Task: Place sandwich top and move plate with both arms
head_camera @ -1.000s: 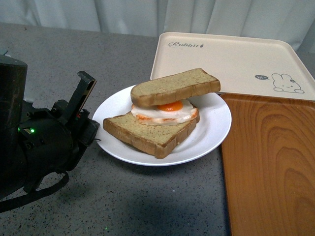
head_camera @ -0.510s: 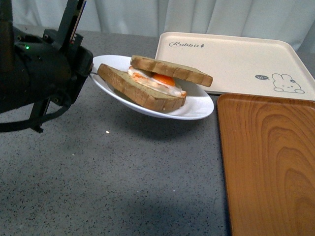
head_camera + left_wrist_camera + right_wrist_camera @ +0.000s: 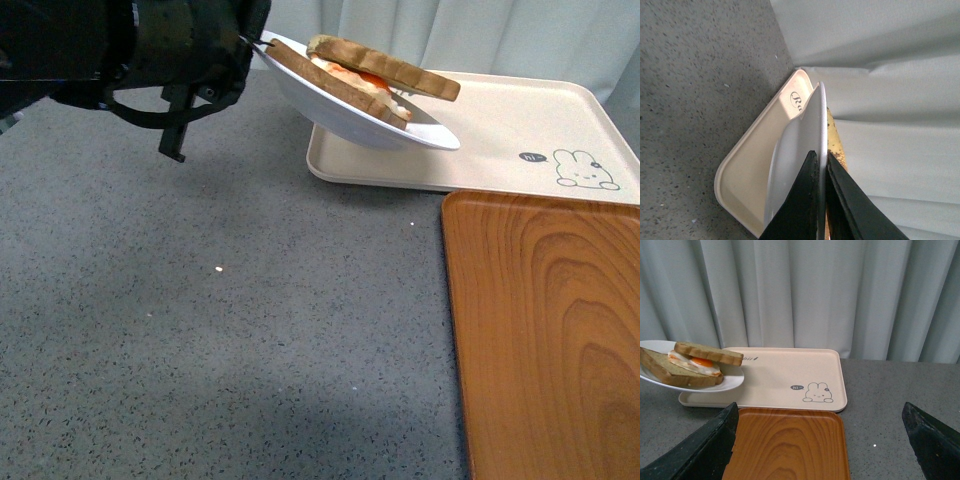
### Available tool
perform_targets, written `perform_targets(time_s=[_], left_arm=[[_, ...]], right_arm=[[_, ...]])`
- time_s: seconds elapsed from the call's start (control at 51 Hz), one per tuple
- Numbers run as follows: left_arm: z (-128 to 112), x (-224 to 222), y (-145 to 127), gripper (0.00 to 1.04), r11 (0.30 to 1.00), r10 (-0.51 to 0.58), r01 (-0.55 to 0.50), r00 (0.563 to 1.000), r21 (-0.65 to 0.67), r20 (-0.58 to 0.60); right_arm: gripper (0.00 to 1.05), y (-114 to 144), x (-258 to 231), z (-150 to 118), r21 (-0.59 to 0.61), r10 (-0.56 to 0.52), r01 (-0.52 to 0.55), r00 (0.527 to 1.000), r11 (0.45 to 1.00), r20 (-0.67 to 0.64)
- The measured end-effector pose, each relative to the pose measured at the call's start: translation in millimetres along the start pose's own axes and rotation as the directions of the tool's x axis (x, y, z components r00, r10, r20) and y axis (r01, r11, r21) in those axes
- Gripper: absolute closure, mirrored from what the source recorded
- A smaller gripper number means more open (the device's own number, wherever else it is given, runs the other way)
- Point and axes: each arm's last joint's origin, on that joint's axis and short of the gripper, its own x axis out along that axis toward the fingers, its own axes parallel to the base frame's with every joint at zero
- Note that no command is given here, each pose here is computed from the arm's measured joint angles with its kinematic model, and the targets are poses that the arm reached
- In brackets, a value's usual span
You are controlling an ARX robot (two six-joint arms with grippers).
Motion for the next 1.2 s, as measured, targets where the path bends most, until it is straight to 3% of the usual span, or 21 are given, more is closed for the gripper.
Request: perform_targets(time_s=[0.353,0.588,0.725,0.961,1.157,1.196], left_arm=[[-45.2,33.1,6.9,1.01,0.998,0.026,-0.03,0.997,-0.053,-0.067],[-55.3,46.5,16.8,1.0,0.995,0.082,-0.087,0.992,-0.05,-0.092],[-43.9,47.0,34.4,0.72,0.986,0.168,-0.167,0.983,0.019,-0.072],[-14.6,33.5,67.7,0.35,0.947,0.295,-0.291,0.955,0.135,-0.011],[16.1,15.9,75.1,0.08,0.925,0.321,-0.326,0.945,0.196,0.056],[21.6,13.0,78.2,0.12,0.93,0.25,-0.264,0.964,0.256,0.087]], right_arm=[[0.09,0.0,0.0,0.0,0.0,0.0,0.0,1.0,1.0,0.0],[0.09,0.0,0.0,0.0,0.0,0.0,0.0,1.0,1.0,0.0],[0.09,0.0,0.0,0.0,0.0,0.0,0.0,1.0,1.0,0.0],[0.09,0.0,0.0,0.0,0.0,0.0,0.0,1.0,1.0,0.0],[0.09,0.0,0.0,0.0,0.0,0.0,0.0,1.0,1.0,0.0],[0.09,0.0,0.0,0.0,0.0,0.0,0.0,1.0,1.0,0.0]])
